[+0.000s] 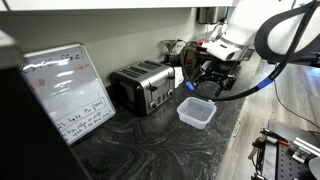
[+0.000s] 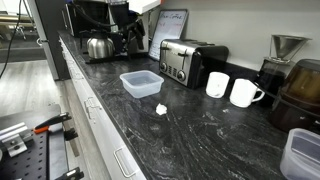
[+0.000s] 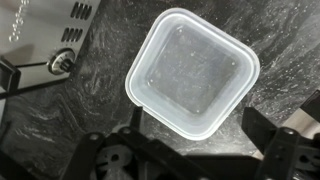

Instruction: Pick the pen and place it in the bowl on the right, slide the bowl on the left to the right and then move the white cup to the left

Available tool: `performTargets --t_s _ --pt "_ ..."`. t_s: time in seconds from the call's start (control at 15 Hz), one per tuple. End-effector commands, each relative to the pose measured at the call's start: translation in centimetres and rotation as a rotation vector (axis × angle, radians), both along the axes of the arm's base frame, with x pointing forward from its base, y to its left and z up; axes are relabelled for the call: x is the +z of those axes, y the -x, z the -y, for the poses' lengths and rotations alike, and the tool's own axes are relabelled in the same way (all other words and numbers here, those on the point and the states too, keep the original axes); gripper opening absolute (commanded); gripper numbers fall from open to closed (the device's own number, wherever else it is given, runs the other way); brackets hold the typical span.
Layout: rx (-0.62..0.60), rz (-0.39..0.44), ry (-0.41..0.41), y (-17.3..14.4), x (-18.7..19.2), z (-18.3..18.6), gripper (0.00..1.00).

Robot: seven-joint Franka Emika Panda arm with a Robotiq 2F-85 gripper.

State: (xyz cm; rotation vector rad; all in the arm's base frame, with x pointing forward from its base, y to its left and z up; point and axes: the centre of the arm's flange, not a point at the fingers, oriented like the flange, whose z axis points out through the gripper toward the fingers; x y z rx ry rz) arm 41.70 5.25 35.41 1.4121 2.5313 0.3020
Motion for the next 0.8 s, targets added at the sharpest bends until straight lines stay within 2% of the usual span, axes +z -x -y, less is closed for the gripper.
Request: performTargets --t_s 0.0,0.07,0.13,0.27,0.6,0.73 --pt "-0.181 0.034 0.074 0.4 -0.8 -0.4 1.0" --pt "-0.205 -0.019 0.119 0.6 -1.1 -0.5 1.0" --pt "-0.138 0.016 0.06 0.3 -0.4 0.3 1.0" --pt "-0.187 0.002 0.096 0.5 -0.8 0.5 1.0" --pt "-0.197 0.0 0.099 0.5 -0.9 0.6 1.0" --pt "-0.213 -0.061 0.098 0.5 -1.9 0.1 1.0"
